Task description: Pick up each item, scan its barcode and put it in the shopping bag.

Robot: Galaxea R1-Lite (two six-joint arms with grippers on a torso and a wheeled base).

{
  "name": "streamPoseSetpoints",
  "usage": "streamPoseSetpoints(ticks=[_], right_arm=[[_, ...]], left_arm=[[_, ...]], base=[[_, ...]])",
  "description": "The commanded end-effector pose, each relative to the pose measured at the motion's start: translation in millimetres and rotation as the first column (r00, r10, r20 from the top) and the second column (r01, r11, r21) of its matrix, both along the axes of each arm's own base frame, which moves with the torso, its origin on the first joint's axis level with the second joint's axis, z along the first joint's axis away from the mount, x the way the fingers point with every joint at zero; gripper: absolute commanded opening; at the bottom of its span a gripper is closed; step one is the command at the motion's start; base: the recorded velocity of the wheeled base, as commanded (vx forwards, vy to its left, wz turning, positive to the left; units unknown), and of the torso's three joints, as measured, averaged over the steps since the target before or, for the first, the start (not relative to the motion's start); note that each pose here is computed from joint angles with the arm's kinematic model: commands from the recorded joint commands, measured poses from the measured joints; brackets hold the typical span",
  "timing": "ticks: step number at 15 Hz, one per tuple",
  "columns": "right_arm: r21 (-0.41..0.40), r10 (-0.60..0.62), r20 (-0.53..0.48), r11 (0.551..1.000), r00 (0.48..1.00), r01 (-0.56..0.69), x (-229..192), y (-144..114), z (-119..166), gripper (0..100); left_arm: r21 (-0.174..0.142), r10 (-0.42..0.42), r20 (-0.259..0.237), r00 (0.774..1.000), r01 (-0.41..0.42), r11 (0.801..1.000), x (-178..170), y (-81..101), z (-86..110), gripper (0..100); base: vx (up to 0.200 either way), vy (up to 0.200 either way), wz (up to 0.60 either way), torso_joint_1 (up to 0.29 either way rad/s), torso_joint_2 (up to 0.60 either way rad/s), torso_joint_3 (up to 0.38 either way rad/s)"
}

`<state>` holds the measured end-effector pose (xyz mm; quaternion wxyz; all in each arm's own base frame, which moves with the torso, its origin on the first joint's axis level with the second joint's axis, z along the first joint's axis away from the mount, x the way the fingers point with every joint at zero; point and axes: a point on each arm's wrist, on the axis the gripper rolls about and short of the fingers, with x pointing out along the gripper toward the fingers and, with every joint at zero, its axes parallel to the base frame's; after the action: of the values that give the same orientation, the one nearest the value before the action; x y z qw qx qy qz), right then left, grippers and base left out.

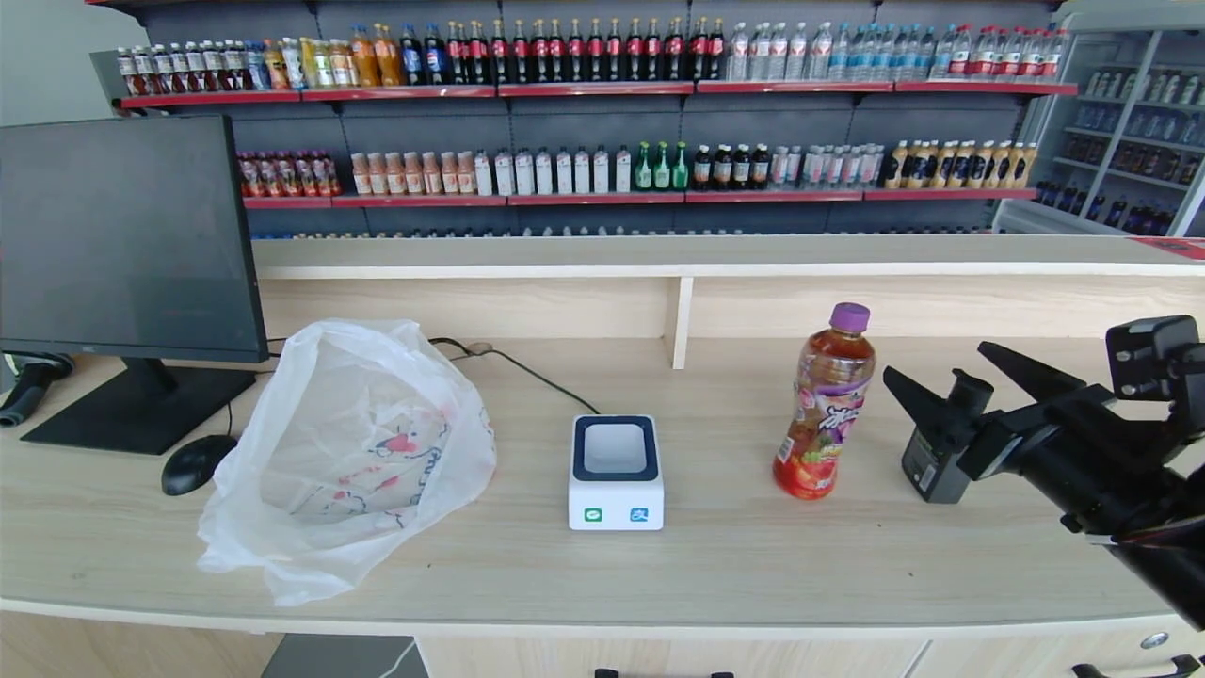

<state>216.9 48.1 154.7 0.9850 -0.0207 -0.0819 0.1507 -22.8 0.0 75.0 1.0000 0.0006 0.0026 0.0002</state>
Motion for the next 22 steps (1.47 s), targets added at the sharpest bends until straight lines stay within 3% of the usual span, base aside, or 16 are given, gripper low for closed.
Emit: streamPoseSetpoints(ticks=[1,4,10,13,17,22], right_arm=[[-0.005,0.030,-0.026,1.000,0.999,-0.030,1.1,7.0,-5.9,100],[-0.031,0.030,-0.131,0.999,0.991,-0.035,-3.3,7.0,-28.1,100],[-0.036,0.037,-0.243,0.998,0.969,-0.047,0.7,16.6,-51.7,100],[0.007,0.059,-0.284,0.998,0.957,-0.059,6.5,22.3,-59.1,100],[0.016,0.055,-0.273,0.999,0.961,-0.052,25.5,28.1,-62.1,100],[0.048,-0.037,-0.256,0.998,0.966,0.051,44.9,32.1,-63.3,100]], left_arm=[[0.000,0.001,0.001,1.000,-0.001,1.000,0.0,0.0,0.0,100],[0.000,0.001,0.001,1.000,-0.001,1.000,0.0,0.0,0.0,100],[0.000,0.001,0.001,1.000,-0.001,1.000,0.0,0.0,0.0,100],[0.000,0.001,0.001,1.000,-0.001,1.000,0.0,0.0,0.0,100],[0.000,0.001,0.001,1.000,-0.001,1.000,0.0,0.0,0.0,100],[0.000,0.001,0.001,1.000,-0.001,1.000,0.0,0.0,0.0,100]], base=[[0.000,0.000,0.00,0.000,0.00,0.000],[0.000,0.000,0.00,0.000,0.00,0.000],[0.000,0.000,0.00,0.000,0.00,0.000],[0.000,0.000,0.00,0.000,0.00,0.000],[0.000,0.000,0.00,0.000,0.00,0.000],[0.000,0.000,0.00,0.000,0.00,0.000]])
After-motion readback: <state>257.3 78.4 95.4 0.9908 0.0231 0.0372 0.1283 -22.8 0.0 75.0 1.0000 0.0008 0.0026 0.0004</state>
